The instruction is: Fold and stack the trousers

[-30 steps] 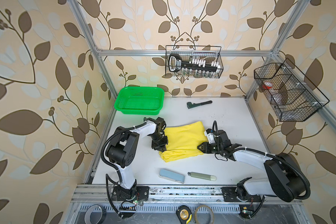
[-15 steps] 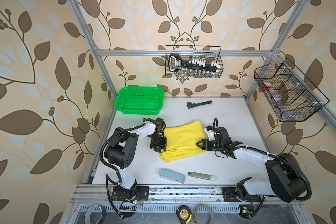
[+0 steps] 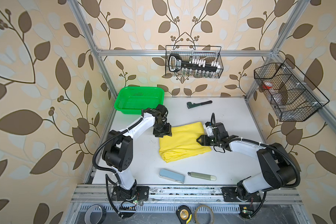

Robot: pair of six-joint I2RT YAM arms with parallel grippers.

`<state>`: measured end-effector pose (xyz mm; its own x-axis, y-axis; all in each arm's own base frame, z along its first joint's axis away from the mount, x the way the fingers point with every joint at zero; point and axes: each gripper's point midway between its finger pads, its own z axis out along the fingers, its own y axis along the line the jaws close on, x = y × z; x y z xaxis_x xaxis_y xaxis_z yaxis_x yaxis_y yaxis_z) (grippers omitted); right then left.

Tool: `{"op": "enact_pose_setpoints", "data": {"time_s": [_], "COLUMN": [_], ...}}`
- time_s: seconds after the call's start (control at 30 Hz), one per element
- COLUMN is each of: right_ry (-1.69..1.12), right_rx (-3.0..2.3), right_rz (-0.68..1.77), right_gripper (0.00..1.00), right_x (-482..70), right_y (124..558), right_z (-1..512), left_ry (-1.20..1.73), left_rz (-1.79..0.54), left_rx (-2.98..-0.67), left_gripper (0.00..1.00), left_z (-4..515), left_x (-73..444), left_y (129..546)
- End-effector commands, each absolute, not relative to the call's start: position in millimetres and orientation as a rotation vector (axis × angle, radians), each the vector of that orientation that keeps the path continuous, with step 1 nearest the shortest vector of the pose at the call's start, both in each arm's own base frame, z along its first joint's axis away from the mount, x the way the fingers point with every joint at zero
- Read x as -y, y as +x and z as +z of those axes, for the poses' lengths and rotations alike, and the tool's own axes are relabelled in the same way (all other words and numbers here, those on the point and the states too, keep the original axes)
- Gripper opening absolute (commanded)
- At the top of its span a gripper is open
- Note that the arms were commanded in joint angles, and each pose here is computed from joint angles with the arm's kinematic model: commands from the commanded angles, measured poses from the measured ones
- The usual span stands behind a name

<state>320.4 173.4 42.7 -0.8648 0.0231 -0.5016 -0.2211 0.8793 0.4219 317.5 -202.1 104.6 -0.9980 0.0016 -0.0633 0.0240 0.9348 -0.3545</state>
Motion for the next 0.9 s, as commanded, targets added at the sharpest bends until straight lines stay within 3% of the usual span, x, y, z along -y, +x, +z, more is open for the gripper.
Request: {"op": "enact_pose_setpoints", "data": {"time_s": [0.0,0.2,0.43,0.87], "right_ry": [-0.124,-0.083,-0.063,-0.338], "right_rx": [-2.627,-2.656,-2.642,-2.510], "right_rz": [0.589,0.651,0.747,0.998], "right_gripper": [0.58,0.58,0.58,0.59], "right_x": [-162.1,-172.4,-194.4,-318.9], "right_y": [302.1,284.0,273.8,291.9], "right_z": [14.3,5.9,8.6,30.2], "left_ry": [-0.026,-0.292,-0.318,-0.282], "left_rz": [-0.522,-0.341,0.016,0.364], "left_rx": [-3.066,-3.101,-3.168,-3.143], "left_gripper": [0.62,0.62,0.61,0.61], "left_z": [87.8,50.2,9.3,16.3], "left_x": [225.0,231.9,166.0,37.4], "left_y": [311.5,289.2,266.4,315.2]}}
